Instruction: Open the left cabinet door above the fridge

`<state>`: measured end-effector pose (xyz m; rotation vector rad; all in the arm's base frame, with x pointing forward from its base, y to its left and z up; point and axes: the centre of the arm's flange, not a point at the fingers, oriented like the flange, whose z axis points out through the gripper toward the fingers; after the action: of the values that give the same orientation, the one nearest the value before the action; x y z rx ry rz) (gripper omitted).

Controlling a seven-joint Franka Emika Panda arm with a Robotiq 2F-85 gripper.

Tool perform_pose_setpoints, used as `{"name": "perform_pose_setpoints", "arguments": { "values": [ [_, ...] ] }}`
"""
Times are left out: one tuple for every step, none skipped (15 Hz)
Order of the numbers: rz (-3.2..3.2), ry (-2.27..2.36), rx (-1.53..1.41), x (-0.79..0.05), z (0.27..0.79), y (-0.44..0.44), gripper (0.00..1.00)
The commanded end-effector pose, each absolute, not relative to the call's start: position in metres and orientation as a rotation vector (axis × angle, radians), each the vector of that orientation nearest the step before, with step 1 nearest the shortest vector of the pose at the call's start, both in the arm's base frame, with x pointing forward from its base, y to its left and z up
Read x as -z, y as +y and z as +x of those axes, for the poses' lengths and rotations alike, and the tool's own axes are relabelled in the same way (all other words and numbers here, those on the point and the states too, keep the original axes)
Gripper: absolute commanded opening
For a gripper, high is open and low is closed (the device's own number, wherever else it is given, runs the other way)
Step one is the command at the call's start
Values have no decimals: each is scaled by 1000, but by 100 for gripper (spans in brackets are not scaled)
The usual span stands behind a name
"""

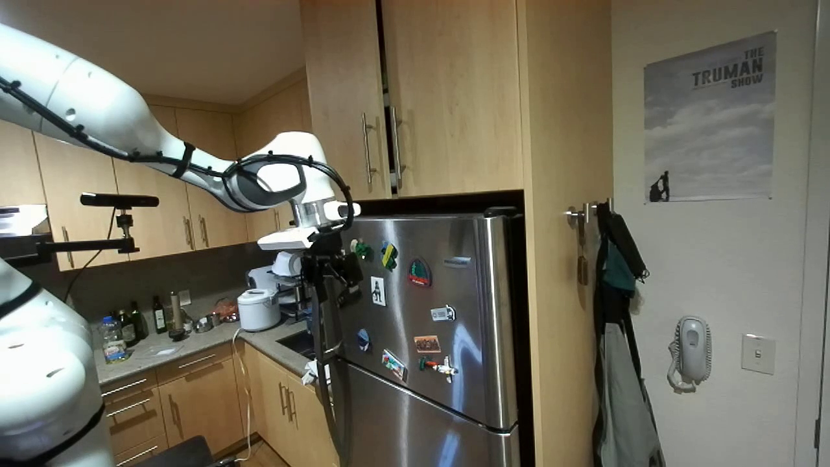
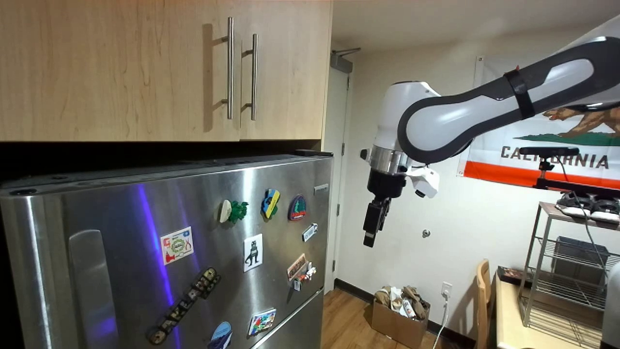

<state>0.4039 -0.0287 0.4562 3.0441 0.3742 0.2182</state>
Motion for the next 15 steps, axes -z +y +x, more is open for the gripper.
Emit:
{"name": "perform_pose_setpoints", "arguments": {
  "values": [
    [3059, 481, -314, -453, 405, -24, 100],
    [3060, 502, -335, -453, 405, -23, 100],
    [3063, 527, -361, -454, 405, -23, 100],
    [3068, 549, -384, -454, 405, -23, 100],
    [3074, 566, -409, -454, 405, -24, 100],
    [3081, 579, -431, -454, 406, -25, 100],
    [3093, 591, -456, -455, 406, -27, 100],
    [3104, 601, -479, -456, 406, -30, 100],
    [3114, 609, -497, -456, 406, -32, 100],
    [3118, 615, -495, -457, 407, -34, 100],
    [3112, 615, -457, -456, 407, -36, 100],
    [3100, 576, -403, -454, 410, -40, 100],
    [3110, 578, -432, -457, 410, -35, 100],
    [3108, 574, -426, -456, 410, -37, 100],
    [3108, 570, -424, -455, 410, -38, 100]
  ]
}}
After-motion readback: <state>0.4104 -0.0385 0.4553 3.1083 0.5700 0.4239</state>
